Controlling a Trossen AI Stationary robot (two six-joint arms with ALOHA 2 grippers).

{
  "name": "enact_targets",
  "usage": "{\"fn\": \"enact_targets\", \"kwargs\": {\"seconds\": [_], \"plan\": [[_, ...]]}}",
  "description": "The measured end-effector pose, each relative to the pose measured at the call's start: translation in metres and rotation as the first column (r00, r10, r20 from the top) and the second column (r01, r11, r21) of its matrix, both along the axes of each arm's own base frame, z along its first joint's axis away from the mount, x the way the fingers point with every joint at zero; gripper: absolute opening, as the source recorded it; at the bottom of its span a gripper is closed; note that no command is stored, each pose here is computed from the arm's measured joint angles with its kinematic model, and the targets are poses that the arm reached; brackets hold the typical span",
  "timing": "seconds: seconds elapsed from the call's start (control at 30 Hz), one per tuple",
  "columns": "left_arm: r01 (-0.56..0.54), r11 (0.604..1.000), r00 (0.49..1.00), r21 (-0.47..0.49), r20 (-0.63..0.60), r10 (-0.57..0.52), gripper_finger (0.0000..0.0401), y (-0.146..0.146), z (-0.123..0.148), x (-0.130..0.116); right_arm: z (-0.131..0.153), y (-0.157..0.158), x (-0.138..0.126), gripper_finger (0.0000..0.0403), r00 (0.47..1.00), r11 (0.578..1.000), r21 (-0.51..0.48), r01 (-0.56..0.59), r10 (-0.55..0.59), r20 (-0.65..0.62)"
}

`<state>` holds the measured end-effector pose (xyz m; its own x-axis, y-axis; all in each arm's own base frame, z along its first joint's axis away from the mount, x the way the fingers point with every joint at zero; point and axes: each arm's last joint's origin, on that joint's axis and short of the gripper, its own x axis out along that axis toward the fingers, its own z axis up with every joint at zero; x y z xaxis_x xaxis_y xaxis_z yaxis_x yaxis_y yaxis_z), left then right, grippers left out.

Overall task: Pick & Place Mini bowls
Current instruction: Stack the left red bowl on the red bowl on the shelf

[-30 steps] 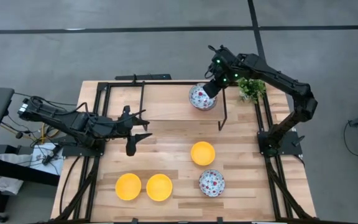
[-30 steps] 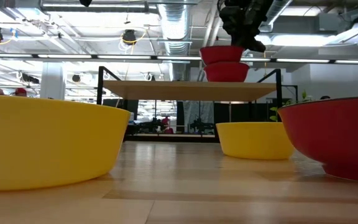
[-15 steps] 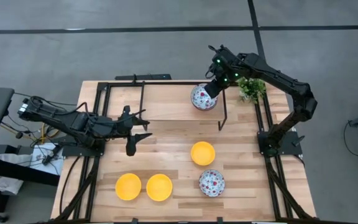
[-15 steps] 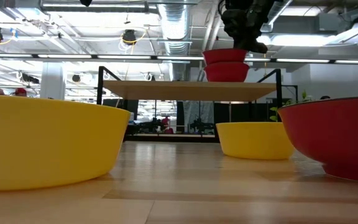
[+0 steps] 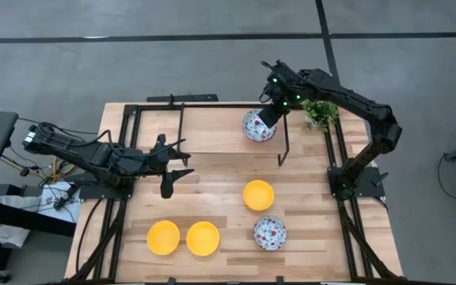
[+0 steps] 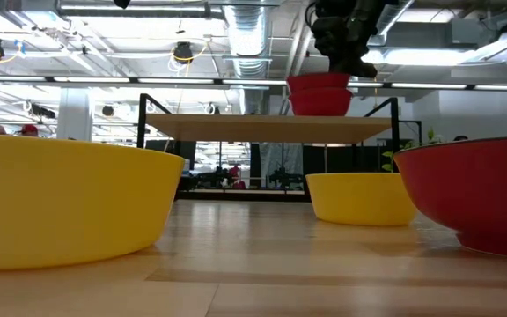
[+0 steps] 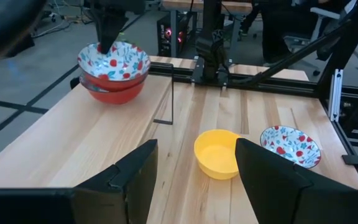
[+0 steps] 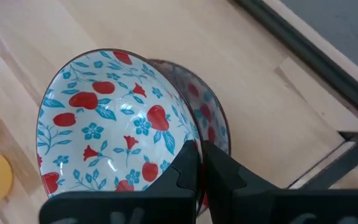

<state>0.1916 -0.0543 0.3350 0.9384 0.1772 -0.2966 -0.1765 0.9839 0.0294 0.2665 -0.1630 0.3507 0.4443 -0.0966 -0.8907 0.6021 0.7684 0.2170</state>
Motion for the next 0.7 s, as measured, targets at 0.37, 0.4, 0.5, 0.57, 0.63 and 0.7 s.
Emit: {"fn": "enact_targets", "kwargs": {"seconds": [0.37,0.4,0.5,0.57,0.63,0.7], "plan": [[0.013,1.0,1.0,-0.007,0.006,-0.013,0.0214,-0.0005,0.0006,0.0004,0.0005,-0.0034,0.0008,0.0001,1.0,1.0,-0.013,0.002,-0.002,0.016],[0.013,1.0,1.0,-0.007,0.007,-0.013,0.0215,-0.0005,0.0007,0.0004,0.0004,-0.0034,0.0007,0.0002,1.0,1.0,-0.013,0.002,-0.001,0.015],[0.014,1.0,1.0,-0.005,0.008,-0.014,0.0216,-0.0005,0.0008,0.0005,0.0003,-0.0032,0.0005,0.001,1.0,1.0,-0.011,0.0,0.0,0.012],[0.014,1.0,1.0,-0.004,0.01,-0.014,0.0215,-0.0005,0.0012,0.0005,0.0001,-0.0028,-0.0001,0.0018,1.0,1.0,-0.007,-0.001,0.001,0.007],[0.015,1.0,1.0,-0.004,0.012,-0.015,0.0214,-0.0005,0.0012,0.0006,-0.0005,-0.0021,-0.0011,0.0025,1.0,1.0,0.001,-0.001,0.001,-0.005],[0.015,1.0,1.0,-0.003,0.012,-0.015,0.0214,-0.0005,0.0013,0.0006,-0.0011,-0.0014,-0.0023,0.0032,1.0,1.0,0.009,0.0,0.001,-0.018]]}}
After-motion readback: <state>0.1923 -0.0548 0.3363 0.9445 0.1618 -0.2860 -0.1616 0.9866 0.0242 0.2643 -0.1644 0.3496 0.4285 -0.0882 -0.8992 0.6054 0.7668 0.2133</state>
